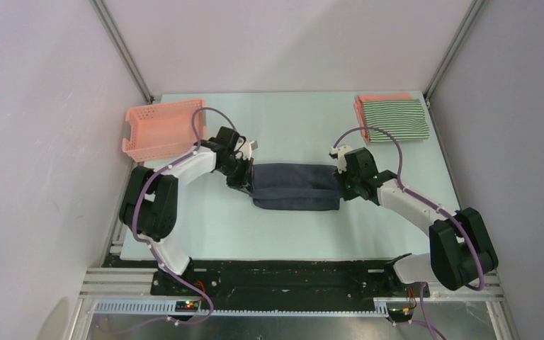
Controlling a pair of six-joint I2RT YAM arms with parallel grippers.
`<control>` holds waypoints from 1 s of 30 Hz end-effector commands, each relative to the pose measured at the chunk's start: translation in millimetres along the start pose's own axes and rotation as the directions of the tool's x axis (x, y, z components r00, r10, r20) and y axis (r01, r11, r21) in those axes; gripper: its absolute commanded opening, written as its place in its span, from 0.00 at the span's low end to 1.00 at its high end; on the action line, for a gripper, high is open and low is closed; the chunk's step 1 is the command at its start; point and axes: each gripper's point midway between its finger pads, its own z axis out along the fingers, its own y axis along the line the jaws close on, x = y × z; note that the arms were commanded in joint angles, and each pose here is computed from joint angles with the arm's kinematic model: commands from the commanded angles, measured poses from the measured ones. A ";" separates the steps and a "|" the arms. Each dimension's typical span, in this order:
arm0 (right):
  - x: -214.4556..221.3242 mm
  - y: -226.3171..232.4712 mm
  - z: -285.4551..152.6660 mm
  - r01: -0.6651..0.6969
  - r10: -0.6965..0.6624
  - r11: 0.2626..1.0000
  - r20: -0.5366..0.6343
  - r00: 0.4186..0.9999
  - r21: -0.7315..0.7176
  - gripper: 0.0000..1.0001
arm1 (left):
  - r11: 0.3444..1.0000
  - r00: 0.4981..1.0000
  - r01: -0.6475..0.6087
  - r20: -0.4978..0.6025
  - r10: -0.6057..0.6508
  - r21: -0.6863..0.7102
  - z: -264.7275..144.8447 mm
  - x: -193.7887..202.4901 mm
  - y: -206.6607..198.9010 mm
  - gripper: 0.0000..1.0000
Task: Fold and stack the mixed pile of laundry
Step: Fold the skirt at the center of the board.
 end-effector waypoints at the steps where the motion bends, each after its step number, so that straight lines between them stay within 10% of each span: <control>1: 23.3 7.6 -0.1 -0.041 0.041 0.999 -0.103 0.994 0.003 0.00 | 0.999 1.000 0.000 -0.011 -0.001 -0.041 0.6 9.5 3.2 0.04; 10: 19.7 30.0 -27.2 -0.114 0.100 0.991 -0.169 0.981 -0.070 0.30 | 0.997 0.999 -0.018 0.029 0.020 -0.072 -13.8 18.4 -2.7 0.29; 22: -48.9 53.1 -19.7 -0.357 0.358 0.919 -0.023 0.933 -0.166 0.25 | 0.999 0.980 -0.047 0.193 0.040 0.028 -16.0 -24.4 -61.6 0.30; 30: 8.4 51.0 24.6 -0.497 0.480 0.867 -0.207 0.853 -0.040 0.21 | 0.997 0.997 0.042 0.071 -0.038 -0.061 44.2 15.8 -28.5 0.22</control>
